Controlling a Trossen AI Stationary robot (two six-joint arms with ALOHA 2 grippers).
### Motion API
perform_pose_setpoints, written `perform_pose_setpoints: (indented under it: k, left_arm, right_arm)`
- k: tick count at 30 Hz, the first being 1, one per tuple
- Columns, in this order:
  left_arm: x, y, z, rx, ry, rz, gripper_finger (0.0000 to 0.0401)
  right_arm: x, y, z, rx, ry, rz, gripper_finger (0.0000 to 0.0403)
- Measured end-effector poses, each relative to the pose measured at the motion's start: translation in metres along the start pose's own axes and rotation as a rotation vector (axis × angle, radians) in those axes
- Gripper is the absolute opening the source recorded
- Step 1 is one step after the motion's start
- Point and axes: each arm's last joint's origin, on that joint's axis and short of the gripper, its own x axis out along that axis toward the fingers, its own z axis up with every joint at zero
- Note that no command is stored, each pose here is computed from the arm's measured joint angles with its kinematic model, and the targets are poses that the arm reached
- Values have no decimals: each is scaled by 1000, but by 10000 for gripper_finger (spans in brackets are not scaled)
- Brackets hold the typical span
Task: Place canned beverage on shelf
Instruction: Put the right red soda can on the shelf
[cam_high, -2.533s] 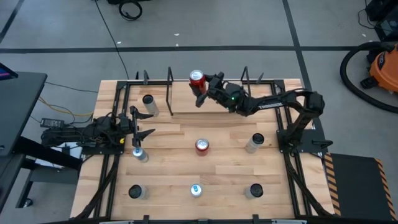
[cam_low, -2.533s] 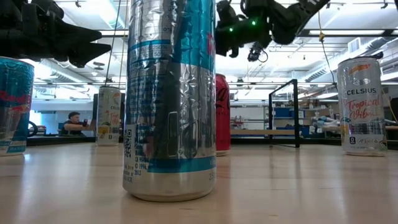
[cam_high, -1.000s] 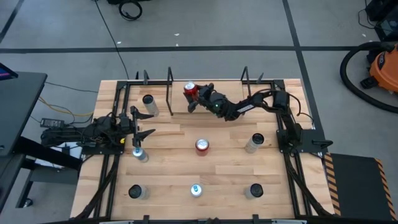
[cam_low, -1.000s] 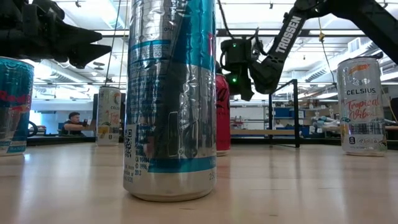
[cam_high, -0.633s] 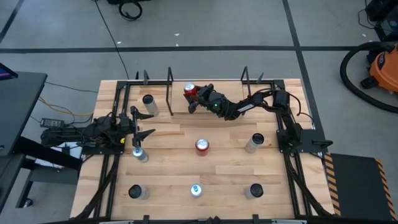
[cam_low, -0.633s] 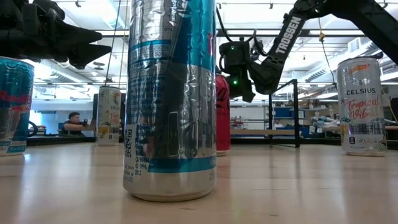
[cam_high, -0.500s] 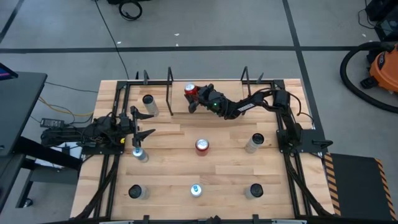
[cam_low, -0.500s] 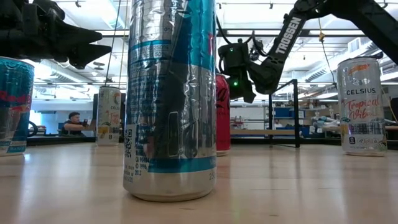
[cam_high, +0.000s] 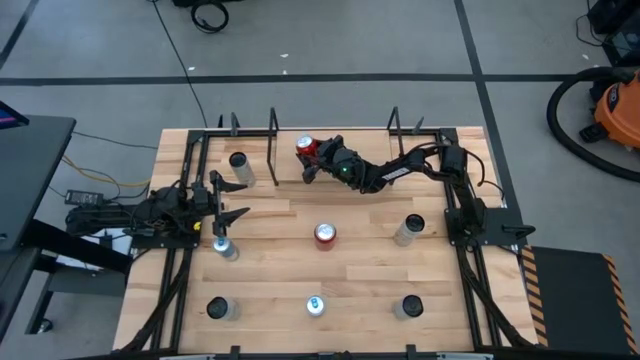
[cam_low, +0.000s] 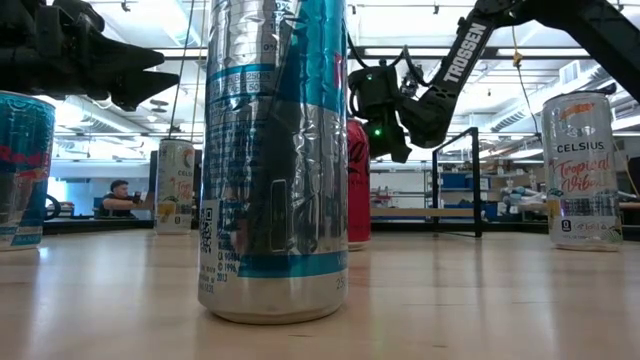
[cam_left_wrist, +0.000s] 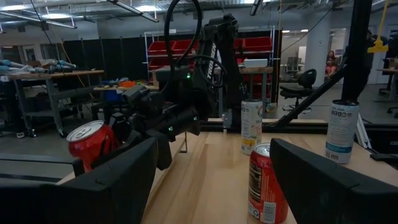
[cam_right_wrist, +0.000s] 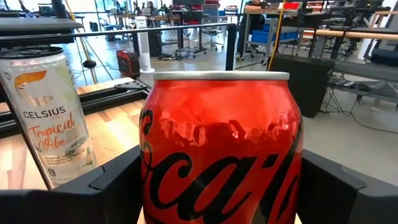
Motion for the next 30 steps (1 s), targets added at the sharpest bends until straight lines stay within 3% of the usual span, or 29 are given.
perform_pose_setpoints:
  k: [30]
  left_arm:
    - [0, 0, 0, 0, 0, 0, 316]
  right_arm:
    - [-1, 0, 2, 7, -64, 7, 331]
